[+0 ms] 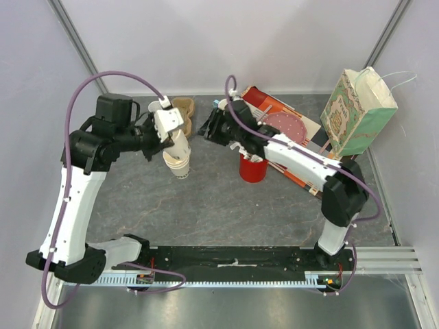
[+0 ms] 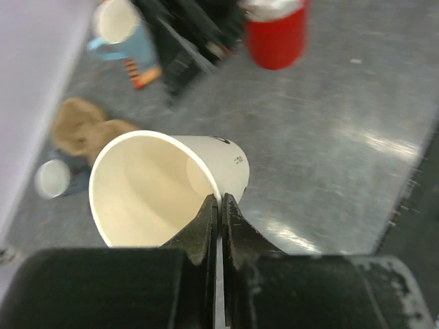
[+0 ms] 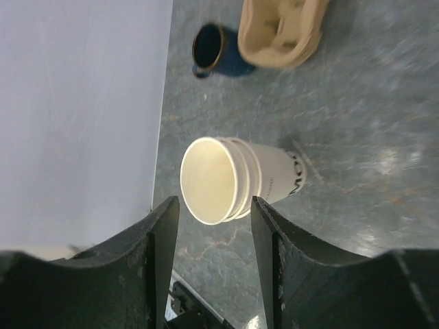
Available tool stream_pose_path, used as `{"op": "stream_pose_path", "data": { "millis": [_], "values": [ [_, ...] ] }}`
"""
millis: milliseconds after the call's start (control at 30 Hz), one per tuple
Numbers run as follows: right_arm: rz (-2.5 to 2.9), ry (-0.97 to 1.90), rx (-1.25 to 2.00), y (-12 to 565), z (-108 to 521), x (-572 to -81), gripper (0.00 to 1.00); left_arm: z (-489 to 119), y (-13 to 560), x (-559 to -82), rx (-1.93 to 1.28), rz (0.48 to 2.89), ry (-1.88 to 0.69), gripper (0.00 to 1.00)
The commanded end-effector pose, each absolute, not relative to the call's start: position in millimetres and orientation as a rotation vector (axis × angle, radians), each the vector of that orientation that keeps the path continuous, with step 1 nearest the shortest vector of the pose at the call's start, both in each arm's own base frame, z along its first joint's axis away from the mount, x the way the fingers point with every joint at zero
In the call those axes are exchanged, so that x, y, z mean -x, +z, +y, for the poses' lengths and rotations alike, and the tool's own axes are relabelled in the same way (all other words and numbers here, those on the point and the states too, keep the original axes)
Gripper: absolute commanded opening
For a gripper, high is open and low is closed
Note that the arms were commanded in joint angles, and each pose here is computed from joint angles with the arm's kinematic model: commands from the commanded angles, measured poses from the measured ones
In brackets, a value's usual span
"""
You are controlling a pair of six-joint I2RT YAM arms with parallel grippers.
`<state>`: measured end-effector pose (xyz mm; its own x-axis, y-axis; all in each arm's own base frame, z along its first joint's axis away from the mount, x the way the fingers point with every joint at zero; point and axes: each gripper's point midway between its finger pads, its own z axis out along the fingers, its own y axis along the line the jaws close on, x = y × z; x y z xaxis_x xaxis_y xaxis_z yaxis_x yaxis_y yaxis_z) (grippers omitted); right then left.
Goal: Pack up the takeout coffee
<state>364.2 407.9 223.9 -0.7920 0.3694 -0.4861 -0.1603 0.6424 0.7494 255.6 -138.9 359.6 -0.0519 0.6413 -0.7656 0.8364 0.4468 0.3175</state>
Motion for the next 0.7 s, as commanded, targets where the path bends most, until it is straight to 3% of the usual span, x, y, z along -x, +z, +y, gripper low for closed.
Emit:
{"op": "stream_pose_path", "data": {
  "millis": [0,200,400,667],
  "values": [
    [2.073,0.962,-0.219,280,348,-384,0.55,-166,308,-185,-1.496,1.806,-0.628,0.02],
    [1.993,0.861,-0.263,308,304,-392,0.55,-186,239,-184,-1.583,1.861,-0.657,0.02],
    [1.923,0.825,-0.258,332,288,-400,0.56,-206,194,-196,-1.665,1.875,-0.517,0.02],
    [1.901,0.822,-0.251,339,283,-401,0.56,-245,173,-232,-1.597,1.775,-0.284,0.02]
  ]
}}
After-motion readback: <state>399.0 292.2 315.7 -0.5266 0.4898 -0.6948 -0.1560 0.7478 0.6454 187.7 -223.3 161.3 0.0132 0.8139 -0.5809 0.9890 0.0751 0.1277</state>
